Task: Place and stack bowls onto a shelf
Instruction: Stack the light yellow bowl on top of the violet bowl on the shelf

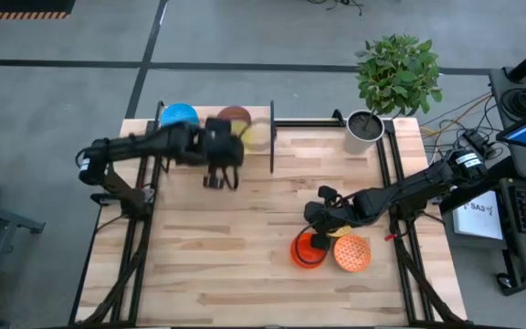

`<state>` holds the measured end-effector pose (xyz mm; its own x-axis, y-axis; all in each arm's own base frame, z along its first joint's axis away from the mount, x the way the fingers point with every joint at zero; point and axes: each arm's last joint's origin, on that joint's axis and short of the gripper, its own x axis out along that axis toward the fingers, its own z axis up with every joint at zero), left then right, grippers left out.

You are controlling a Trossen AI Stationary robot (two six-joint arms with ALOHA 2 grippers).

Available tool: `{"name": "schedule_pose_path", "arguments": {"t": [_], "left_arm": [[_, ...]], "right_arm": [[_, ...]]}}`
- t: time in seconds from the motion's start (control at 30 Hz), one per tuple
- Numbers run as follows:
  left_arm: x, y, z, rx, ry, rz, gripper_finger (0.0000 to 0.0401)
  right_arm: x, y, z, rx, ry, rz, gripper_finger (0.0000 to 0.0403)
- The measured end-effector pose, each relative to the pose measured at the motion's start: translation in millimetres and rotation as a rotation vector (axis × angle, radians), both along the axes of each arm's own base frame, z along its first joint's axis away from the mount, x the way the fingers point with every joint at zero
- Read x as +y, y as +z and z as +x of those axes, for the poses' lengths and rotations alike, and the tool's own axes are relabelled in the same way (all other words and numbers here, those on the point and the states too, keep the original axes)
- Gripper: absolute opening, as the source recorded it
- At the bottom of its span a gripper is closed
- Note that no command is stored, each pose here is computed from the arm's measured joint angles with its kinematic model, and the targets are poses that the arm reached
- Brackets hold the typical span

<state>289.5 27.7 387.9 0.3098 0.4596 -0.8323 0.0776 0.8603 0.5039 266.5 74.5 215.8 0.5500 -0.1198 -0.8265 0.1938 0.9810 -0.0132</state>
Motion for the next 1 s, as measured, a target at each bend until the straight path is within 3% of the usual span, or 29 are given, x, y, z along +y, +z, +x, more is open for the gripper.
{"name": "schedule_pose_path", "arguments": {"t": [0.2, 0.4, 1.0], "left_arm": [[69.1, 1.0, -5.2, 0.026, 0.053, 0.060, 0.0000], [115.6, -7.4, -17.7, 0.012, 0.143, -0.077, 0.0000], [121.7, -7.3, -14.4, -0.025, 0.130, -0.071, 0.0009]], "right_arm": [[9.2, 2.2, 1.3, -0.045, 0.025, 0.019, 0.0009], [17.8, 2.9, -0.4, -0.058, 0.055, 0.022, 0.0009], [18.2, 3.2, -0.2, -0.067, 0.034, 0.032, 0.0009]]}}
